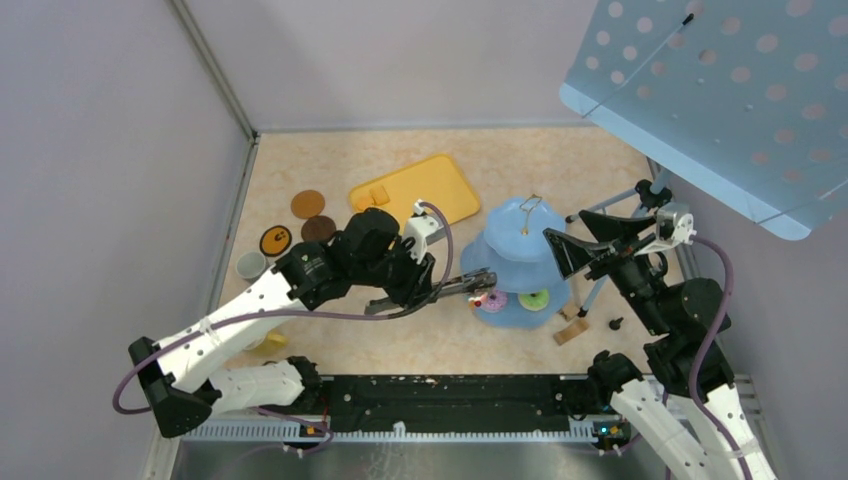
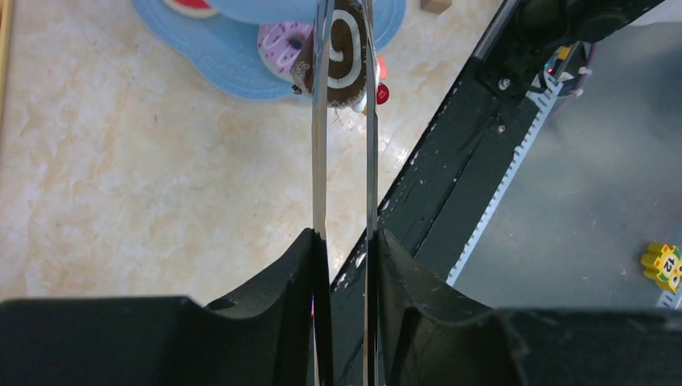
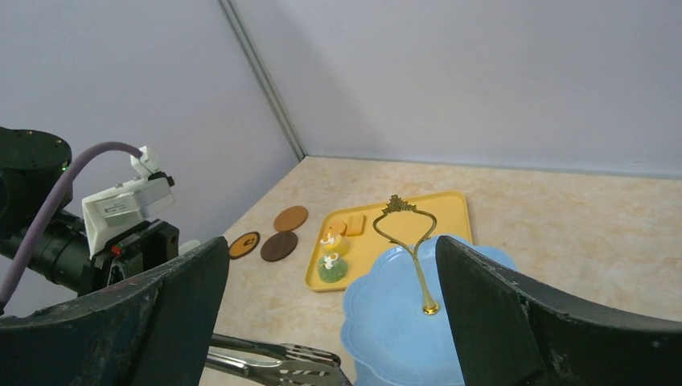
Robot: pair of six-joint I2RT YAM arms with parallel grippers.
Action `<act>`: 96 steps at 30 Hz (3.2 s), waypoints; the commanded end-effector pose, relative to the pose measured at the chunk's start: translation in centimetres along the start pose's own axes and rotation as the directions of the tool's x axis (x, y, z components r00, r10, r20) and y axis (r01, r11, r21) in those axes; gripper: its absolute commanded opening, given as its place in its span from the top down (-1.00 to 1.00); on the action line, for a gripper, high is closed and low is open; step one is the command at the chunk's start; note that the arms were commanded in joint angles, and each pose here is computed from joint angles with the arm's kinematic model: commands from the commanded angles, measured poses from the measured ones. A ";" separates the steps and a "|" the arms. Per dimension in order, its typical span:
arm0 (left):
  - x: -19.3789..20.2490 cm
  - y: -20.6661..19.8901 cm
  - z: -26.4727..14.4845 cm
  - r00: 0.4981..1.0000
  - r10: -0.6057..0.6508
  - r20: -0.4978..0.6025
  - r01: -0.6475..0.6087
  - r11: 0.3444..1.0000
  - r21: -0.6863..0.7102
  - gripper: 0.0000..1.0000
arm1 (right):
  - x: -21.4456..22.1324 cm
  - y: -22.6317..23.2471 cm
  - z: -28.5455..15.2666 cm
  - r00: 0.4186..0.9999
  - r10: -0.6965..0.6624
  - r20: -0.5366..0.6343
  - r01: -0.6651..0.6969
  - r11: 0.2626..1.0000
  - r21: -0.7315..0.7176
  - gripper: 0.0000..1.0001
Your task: Serve the afternoon tea
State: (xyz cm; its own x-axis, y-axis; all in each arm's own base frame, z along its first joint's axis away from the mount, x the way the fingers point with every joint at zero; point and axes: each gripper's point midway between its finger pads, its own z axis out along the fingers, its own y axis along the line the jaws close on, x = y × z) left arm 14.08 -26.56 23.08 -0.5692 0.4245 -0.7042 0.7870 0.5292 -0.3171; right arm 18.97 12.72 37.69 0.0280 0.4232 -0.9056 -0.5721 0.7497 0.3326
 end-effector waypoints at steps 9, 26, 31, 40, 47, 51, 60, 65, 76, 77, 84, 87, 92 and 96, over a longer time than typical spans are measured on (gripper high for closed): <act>-5.8 -3.1 2.2 0.989 0.090 0.117 -0.103 0.989 0.109 0.29 | -1.6 0.4 -0.3 0.999 -0.011 0.050 0.011 1.000 -0.005 -0.95; -9.3 -2.8 7.8 0.983 0.146 0.112 -0.157 0.982 0.104 0.27 | -1.0 0.1 -0.2 0.999 -0.009 0.042 0.009 1.000 0.001 -0.95; -10.6 -2.9 8.8 0.980 0.159 0.118 -0.172 0.979 0.106 0.20 | -0.6 -0.1 -0.2 0.999 -0.005 0.035 0.005 1.000 0.004 -0.95; -11.1 -3.1 9.7 0.978 0.177 0.109 -0.190 0.974 0.125 -0.06 | -0.5 -0.2 -0.2 0.999 -0.006 0.036 0.006 1.000 0.008 -0.95; -9.8 -2.9 8.4 0.976 0.197 0.095 -0.207 0.971 0.116 -0.12 | -0.6 -0.1 -0.1 0.999 -0.004 0.035 0.004 1.000 0.005 -0.95; -8.7 -2.7 7.1 0.975 0.200 0.093 -0.209 0.972 0.106 -0.07 | -0.6 0.0 0.0 0.999 -0.001 0.036 0.001 1.000 -0.001 -0.95; -5.4 -3.3 2.6 0.980 0.178 0.094 -0.188 0.975 0.118 -0.05 | -0.2 0.1 0.3 1.000 0.009 0.030 -0.009 1.000 -0.017 -0.95; -2.2 -1.4 1.4 0.990 0.132 0.042 -0.133 0.991 0.027 -0.05 | -0.2 0.2 0.4 1.000 0.008 0.028 -0.007 1.000 -0.022 -0.95; -0.4 10.6 -2.4 0.999 -0.047 0.016 0.050 0.931 -0.361 -0.03 | 0.3 0.1 0.5 1.000 -0.008 0.018 0.008 1.000 -0.026 -0.95; -1.0 12.1 -2.9 0.996 -0.079 0.044 0.090 0.908 -0.409 -0.03 | 0.2 0.1 0.5 1.000 -0.010 0.019 0.010 1.000 -0.026 -0.95; -2.7 21.3 -4.3 0.934 -0.282 0.218 0.353 0.653 -0.670 -0.09 | -0.4 0.3 0.1 1.000 -0.010 0.029 0.011 1.000 -0.025 -0.95; -2.3 23.7 -3.6 0.925 -0.304 0.226 0.368 0.578 -0.728 -0.11 | -0.9 0.5 -0.2 0.999 -0.010 0.041 0.011 1.000 -0.027 -0.95; -1.8 25.4 -1.4 0.915 -0.343 0.213 0.381 0.558 -0.737 -0.19 | -1.2 0.5 -0.5 0.999 -0.011 0.045 0.012 1.000 -0.020 -0.95; -1.1 25.5 0.0 0.908 -0.368 0.200 0.391 0.574 -0.720 -0.17 | -1.3 0.4 -0.8 0.999 -0.013 0.051 0.013 1.000 -0.014 -0.95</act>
State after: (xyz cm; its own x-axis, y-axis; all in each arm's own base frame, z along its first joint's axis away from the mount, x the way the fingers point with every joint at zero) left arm 32.87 -12.59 14.21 -0.8096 0.1094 -0.5766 0.0944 0.9940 0.0560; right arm 18.99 12.92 36.46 0.0102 0.4219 -0.9066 -0.5745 0.7446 0.3400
